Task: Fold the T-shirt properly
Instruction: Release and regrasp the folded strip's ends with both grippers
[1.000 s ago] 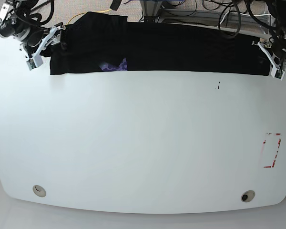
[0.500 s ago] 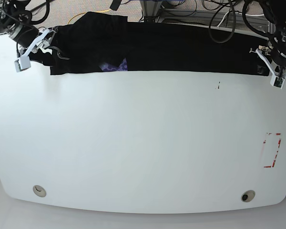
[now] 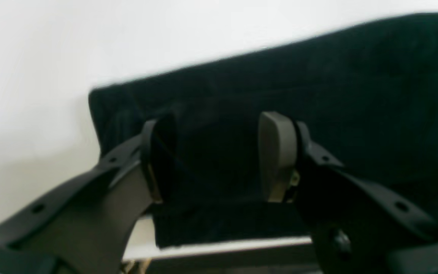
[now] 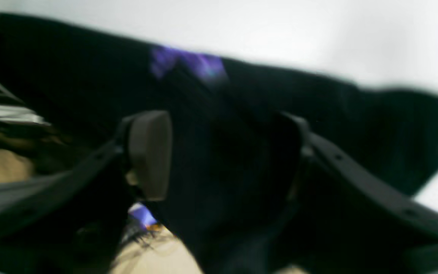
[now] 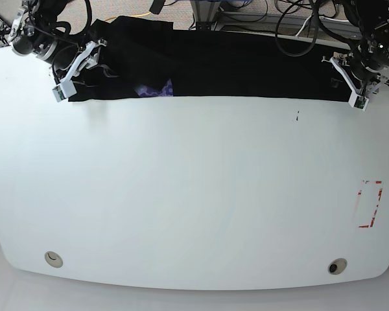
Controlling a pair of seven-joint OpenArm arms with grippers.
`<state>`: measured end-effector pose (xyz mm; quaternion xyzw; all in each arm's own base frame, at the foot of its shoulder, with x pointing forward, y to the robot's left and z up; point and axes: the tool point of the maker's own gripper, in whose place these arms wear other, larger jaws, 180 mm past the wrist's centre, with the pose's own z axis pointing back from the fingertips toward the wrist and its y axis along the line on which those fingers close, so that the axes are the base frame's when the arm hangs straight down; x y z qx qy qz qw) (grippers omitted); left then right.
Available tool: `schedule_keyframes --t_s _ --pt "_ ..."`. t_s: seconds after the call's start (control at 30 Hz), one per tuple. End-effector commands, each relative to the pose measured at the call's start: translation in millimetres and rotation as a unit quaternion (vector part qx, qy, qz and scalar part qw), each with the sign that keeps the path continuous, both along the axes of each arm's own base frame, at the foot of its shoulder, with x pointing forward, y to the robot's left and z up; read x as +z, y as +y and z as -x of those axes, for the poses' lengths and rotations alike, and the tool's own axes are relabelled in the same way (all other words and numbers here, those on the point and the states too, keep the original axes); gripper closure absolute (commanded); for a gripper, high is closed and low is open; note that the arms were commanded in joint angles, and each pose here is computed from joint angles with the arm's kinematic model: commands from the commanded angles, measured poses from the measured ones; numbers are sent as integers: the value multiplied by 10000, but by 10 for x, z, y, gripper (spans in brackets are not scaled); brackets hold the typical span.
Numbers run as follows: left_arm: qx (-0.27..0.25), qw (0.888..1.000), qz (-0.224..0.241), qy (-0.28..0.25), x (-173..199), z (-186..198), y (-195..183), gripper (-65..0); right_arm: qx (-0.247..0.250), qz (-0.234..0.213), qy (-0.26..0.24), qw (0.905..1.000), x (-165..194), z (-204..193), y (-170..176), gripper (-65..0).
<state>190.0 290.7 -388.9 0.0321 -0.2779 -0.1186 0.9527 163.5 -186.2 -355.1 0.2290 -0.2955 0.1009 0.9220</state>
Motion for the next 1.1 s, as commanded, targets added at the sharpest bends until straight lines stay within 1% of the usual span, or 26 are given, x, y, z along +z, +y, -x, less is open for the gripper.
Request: schedule_keyframes --t_s 0.0,0.07,0.1,0.2,0.27,0.37,0.5,0.63,0.77,0.83,0.93,1.0,1.07 --pt "60 10000 -21 31 -18 21 93 -311 8 258 39 9997 -35 12 -39 -258" --pt "119 9999 -47 96 -42 51 169 -311 -13 503 166 9986 -103 43 -97 -205" --pt "123 9998 -60 146 -59 73 196 -311 -6 587 252 9980 -147 70 -105 -198" --pt "235 9992 21 333 -175 148 256 -311 2 765 702 9946 -429 153 -150 -200" --pt "244 9989 70 394 -224 159 253 -311 -68 774 723 9944 -510 67 -182 -200" --pt "290 9992 121 249 -196 10 265 -311 -288 743 895 9928 -731 11 -275 -200" --pt "375 9987 273 192 -240 -126 265 -311 -517 740 763 9930 -846 -211 -394 -200" --pt "468 9976 498 63 -268 -371 249 -317 -501 793 723 9930 -908 -480 -465 -200" --pt "260 9975 654 -10 -265 -624 94 -319 -524 809 586 9936 -875 -698 -513 -198" --pt "147 9978 634 -114 -199 -707 41 -351 -532 811 502 9940 -835 -768 -519 -198" --pt "48 9988 439 -225 -36 -760 41 -418 -532 801 449 9944 -805 -815 -516 -198" --pt "16 9987 366 -344 112 -790 42 -440 -538 797 373 9947 -767 -882 -516 -198" --pt "71 9974 467 -549 277 -809 51 -444 -537 798 381 9946 -771 -875 -516 -198"
